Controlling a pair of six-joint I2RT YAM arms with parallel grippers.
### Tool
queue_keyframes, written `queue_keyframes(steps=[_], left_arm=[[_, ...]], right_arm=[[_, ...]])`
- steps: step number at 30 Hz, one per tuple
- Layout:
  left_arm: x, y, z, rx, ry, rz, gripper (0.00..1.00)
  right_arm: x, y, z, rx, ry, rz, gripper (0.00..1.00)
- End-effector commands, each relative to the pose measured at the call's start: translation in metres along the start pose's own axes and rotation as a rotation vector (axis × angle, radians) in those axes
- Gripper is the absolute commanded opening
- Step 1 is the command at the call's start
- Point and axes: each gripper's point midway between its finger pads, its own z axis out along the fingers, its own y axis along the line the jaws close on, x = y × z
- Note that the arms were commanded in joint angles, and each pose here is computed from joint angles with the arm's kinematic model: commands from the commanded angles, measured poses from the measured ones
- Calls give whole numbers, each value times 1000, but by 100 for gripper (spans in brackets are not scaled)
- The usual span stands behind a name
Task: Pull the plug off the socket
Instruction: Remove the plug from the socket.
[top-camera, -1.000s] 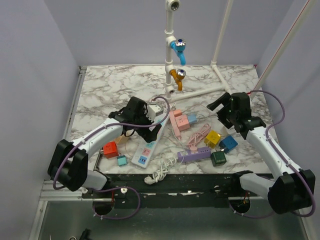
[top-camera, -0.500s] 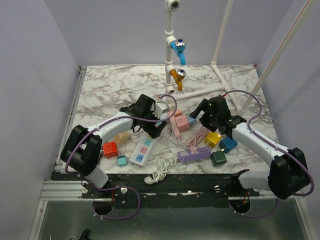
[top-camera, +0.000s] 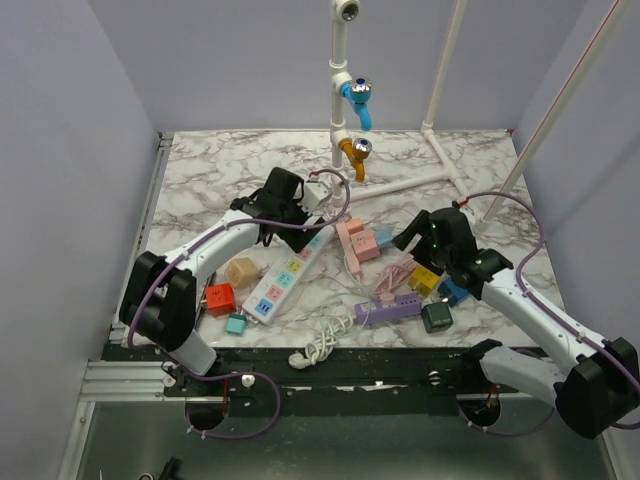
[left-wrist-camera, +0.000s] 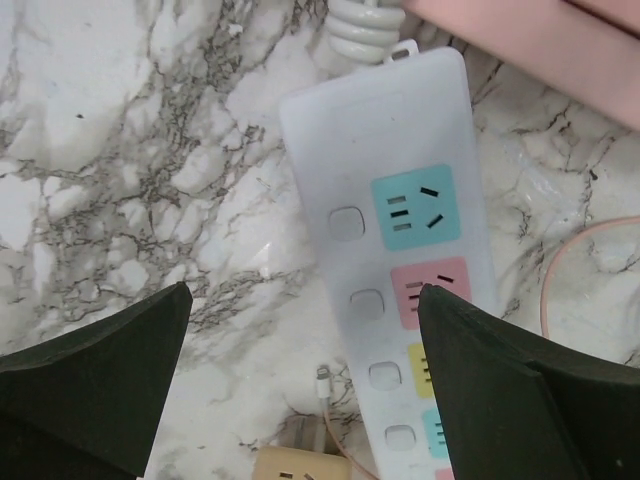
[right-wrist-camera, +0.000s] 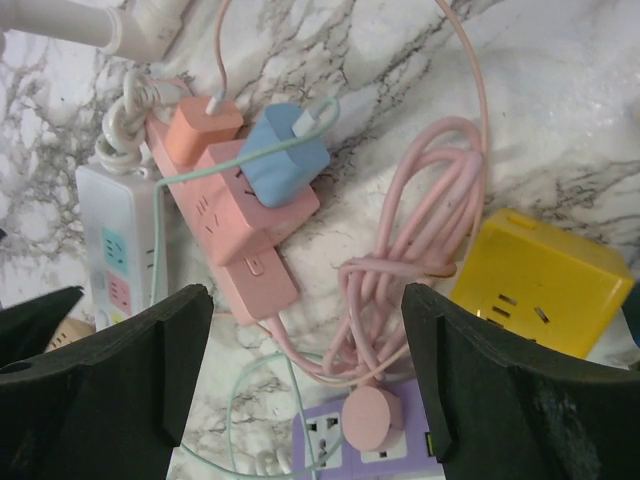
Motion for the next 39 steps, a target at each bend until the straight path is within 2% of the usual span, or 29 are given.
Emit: queue_keyframes(steps=[1,6,10,13,16,20,23,26,29,35,39], left_arm=[[-22,2,-20,17,-47,-18,98],[-45,-39,-62,233,-160,14,98],[-45,-65,-101,324,-261,195,99],[-40,-87,-129,371,-308,361,99],[-25,-115,-143,426,-323,518,98],[-18,-148,-146,412,-385,783,98],[-28,-163,-135,397,-431,882,99],[-40,-166,-115,388,-421,887,99],[-48,-169,-109,396,-425,890,98],[-57,-153,-111,311,-423,912,98],[-51,-144,-129,289,-393,913,99]], right_arm=[[9,-22,-11,67,9,-13,82],[21,-23,-26,73,40,-87,70],[45,-20,-30,71,80,-175,64],[64,-27,-26,112,135,-202,64],[66,-31,-27,132,137,-212,65],[61,-33,-44,146,140,-180,70],[80,-42,-57,145,221,-85,75],[99,-52,-66,138,288,-2,75],[99,-59,-69,152,277,19,77],[125,-69,-63,225,388,54,78],[134,-82,-55,287,368,177,82]])
